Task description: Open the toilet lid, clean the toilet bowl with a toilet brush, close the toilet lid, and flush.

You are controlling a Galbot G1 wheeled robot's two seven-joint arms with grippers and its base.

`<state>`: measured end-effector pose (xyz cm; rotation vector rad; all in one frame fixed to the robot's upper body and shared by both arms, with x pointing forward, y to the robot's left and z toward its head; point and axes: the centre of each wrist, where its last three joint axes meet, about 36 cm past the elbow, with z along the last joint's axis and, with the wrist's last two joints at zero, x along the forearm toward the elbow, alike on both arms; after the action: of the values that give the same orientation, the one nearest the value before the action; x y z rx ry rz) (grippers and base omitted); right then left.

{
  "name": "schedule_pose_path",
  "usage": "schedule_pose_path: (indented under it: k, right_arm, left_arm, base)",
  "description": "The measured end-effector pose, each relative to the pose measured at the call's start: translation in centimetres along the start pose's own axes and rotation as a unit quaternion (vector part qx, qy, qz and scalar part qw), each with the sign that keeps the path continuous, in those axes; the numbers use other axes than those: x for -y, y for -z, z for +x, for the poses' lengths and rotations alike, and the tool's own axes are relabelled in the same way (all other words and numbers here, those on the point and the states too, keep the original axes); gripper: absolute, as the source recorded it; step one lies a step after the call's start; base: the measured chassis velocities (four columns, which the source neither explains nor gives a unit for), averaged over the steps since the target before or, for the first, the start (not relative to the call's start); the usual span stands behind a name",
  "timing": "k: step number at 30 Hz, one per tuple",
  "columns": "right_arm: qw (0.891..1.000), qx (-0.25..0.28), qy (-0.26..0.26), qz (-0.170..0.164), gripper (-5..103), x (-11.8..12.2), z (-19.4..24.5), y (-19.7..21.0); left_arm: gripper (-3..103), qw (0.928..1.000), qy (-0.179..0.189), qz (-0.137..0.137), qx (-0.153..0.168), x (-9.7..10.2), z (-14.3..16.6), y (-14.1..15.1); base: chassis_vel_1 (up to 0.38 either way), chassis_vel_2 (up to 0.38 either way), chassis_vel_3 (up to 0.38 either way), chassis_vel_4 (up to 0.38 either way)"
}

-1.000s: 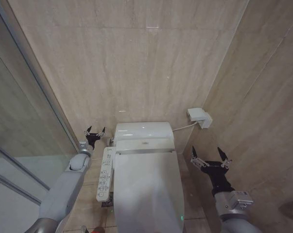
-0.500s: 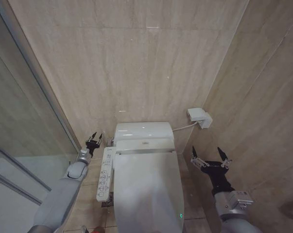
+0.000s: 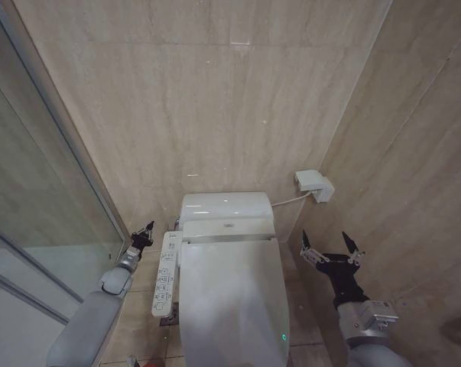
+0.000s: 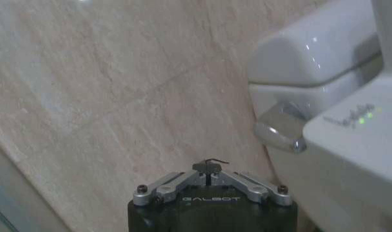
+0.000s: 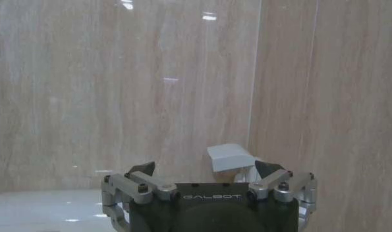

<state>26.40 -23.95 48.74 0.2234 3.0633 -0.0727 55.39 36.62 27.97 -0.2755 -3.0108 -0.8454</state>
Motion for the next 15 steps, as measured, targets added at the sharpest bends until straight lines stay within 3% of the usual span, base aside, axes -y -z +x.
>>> schedule_pose_path:
  k: [7,15]
  right_arm:
    - [1.000,0.000,0.000,0.000,100,0.0,0.0,0.0]
    - [1.000,0.000,0.000,0.000,100,0.0,0.0,0.0]
  left_arm:
    - [0,0.9992,-0.002,-0.037,0.014,-0.5,-0.8,-0.2]
    - [0,0.9988,-0.012,-0.034,0.033,0.9,-2.1,1.0]
  base:
    - [0.000,0.000,0.000,0.000]
    - [0.000,0.000,0.000,0.000]
